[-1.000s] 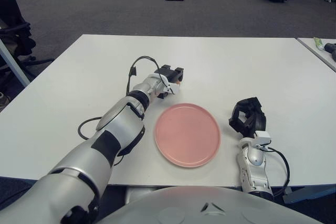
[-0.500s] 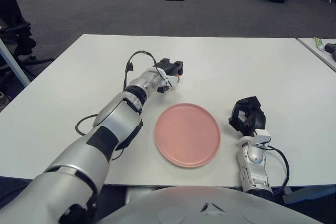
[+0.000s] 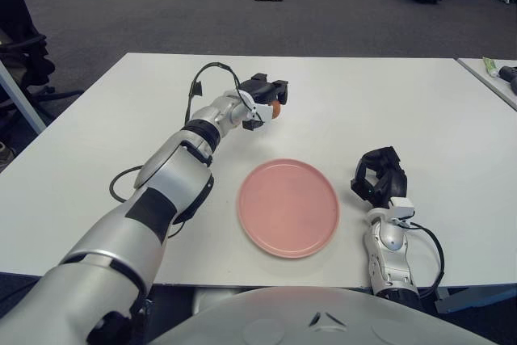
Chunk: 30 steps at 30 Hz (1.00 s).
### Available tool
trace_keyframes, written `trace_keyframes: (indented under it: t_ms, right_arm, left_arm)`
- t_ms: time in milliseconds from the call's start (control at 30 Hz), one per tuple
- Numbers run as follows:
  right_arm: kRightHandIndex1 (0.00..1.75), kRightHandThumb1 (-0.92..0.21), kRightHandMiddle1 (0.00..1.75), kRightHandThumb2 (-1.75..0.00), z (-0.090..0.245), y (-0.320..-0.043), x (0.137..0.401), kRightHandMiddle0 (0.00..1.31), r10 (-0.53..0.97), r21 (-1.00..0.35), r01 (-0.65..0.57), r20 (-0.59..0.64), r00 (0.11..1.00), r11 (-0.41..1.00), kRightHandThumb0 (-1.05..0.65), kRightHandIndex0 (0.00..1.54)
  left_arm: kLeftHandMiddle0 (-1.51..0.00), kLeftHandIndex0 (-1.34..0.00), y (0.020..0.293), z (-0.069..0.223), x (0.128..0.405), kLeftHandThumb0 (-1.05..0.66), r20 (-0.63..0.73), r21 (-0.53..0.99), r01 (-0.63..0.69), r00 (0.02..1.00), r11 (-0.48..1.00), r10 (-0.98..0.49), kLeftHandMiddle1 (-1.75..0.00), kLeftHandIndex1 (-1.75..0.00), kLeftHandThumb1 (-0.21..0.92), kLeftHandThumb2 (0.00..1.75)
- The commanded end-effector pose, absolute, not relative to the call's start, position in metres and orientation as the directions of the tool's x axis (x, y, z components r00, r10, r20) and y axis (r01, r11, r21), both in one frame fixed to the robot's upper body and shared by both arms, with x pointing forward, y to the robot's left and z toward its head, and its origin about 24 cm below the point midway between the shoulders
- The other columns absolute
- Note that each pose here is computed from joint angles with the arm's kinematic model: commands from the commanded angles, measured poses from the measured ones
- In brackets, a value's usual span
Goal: Put the apple into the plate.
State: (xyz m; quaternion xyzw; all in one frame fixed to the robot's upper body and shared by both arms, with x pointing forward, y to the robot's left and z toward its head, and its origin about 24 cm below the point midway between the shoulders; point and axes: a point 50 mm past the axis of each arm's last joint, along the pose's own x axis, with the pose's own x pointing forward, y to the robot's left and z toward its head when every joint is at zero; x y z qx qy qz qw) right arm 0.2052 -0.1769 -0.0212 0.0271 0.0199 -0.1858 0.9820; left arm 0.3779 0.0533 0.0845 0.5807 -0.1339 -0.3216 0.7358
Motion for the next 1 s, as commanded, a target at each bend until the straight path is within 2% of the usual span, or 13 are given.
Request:
trace_keyframes:
  t_ms: [0,267,533,800,967]
  right_arm:
    - [1.75,-0.52,1.75,-1.06,-0.035,-0.177,0.199,0.45,-0.363,0.045,0.372,-0.130,0.923,0.927,-0.42,0.74]
    - [1.75,-0.51,1.75,-1.08,-0.035,-0.178,0.200,0.46,-0.361,0.028,0.367,-0.129,0.924,0.930,-0.42,0.75]
    - [1.75,-0.51,1.75,-1.09,-0.036,-0.178,0.201,0.46,-0.367,0.001,0.372,-0.150,0.918,0.928,-0.42,0.74]
    - [1.75,-0.50,1.75,-1.10,-0.035,-0.178,0.202,0.47,-0.377,-0.028,0.377,-0.146,0.915,0.926,-0.42,0.77]
    - [1.75,-0.48,1.75,-1.12,-0.035,-0.179,0.202,0.48,-0.371,-0.029,0.371,-0.137,0.918,0.928,-0.43,0.81]
  left_arm:
    - [-0.76,-0.61,0.048,0.111,0.384,0.00,-0.077,0.957,0.241,0.745,0.160,-0.663,-1.75,-1.60,0.12,1.50]
    - [-0.78,-0.57,0.047,0.121,0.380,0.00,-0.021,0.957,0.224,0.688,0.184,-0.725,-1.75,-1.70,0.09,1.57]
    - [-0.78,-0.56,0.042,0.131,0.371,0.00,0.022,0.950,0.241,0.586,0.199,-0.810,-1.75,-1.74,0.08,1.59]
    - [-0.78,-0.57,0.038,0.120,0.336,0.00,-0.045,0.936,0.344,0.339,0.079,-0.940,-1.75,-1.72,0.08,1.59]
    - [-0.80,-0.63,0.040,0.116,0.325,0.00,-0.112,0.917,0.398,0.252,-0.003,-0.961,-1.75,-1.70,0.04,1.62]
